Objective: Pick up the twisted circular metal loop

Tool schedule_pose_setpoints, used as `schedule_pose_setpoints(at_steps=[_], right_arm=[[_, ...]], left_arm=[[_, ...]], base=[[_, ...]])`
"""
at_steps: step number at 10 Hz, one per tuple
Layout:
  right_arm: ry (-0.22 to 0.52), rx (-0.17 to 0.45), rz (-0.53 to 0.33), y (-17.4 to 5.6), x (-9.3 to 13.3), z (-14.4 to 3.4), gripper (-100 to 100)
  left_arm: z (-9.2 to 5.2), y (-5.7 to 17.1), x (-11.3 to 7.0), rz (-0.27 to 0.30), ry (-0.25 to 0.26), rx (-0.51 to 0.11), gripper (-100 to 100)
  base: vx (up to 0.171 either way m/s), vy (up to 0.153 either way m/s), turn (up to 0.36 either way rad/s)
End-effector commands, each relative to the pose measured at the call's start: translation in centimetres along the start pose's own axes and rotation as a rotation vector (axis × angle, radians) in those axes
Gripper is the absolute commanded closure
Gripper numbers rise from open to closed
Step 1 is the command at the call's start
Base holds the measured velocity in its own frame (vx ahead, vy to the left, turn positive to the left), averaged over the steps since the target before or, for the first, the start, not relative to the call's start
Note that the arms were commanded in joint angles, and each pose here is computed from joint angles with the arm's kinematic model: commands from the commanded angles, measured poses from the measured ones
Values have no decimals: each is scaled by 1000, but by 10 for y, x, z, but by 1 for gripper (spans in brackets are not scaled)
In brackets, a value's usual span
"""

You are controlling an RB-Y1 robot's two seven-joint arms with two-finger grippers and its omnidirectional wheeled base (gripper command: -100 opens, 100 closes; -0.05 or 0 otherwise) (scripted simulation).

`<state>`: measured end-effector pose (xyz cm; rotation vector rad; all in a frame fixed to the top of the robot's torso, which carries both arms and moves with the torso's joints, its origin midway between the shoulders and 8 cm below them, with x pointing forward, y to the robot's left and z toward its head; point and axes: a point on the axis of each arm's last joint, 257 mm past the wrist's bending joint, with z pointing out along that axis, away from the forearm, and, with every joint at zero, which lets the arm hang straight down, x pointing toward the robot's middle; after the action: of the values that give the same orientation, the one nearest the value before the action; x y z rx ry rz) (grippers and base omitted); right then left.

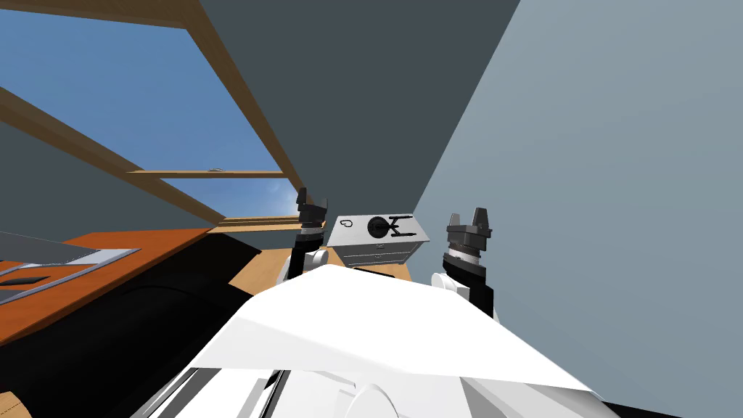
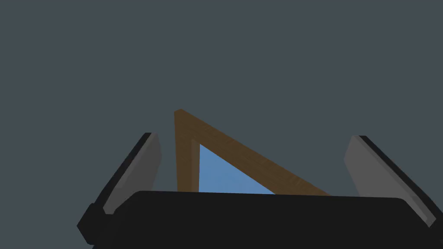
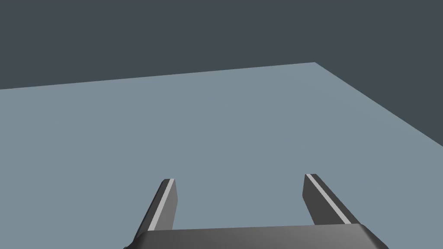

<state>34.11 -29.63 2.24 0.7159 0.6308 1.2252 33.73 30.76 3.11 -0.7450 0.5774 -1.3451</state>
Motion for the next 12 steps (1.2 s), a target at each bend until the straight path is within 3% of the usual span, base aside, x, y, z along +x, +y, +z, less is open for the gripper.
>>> schedule_pose_setpoints(at_steps=[1,6,11,12], right_arm=[[0,0,0,0,0,0,0],[0,0,0,0,0,0,0],[0,0,0,0,0,0,0],[0,0,0,0,0,0,0]], left_arm=[[1,5,2,10,26,-15,-100],[8,47,-5,34,74,-124,-100],[19,110,-36,15,27,-280,-100],[18,112,-36,15,25,-290,-100]], base=[[-7,2,-25],[-38,15,-43],[-74,34,-66],[-58,15,-31]])
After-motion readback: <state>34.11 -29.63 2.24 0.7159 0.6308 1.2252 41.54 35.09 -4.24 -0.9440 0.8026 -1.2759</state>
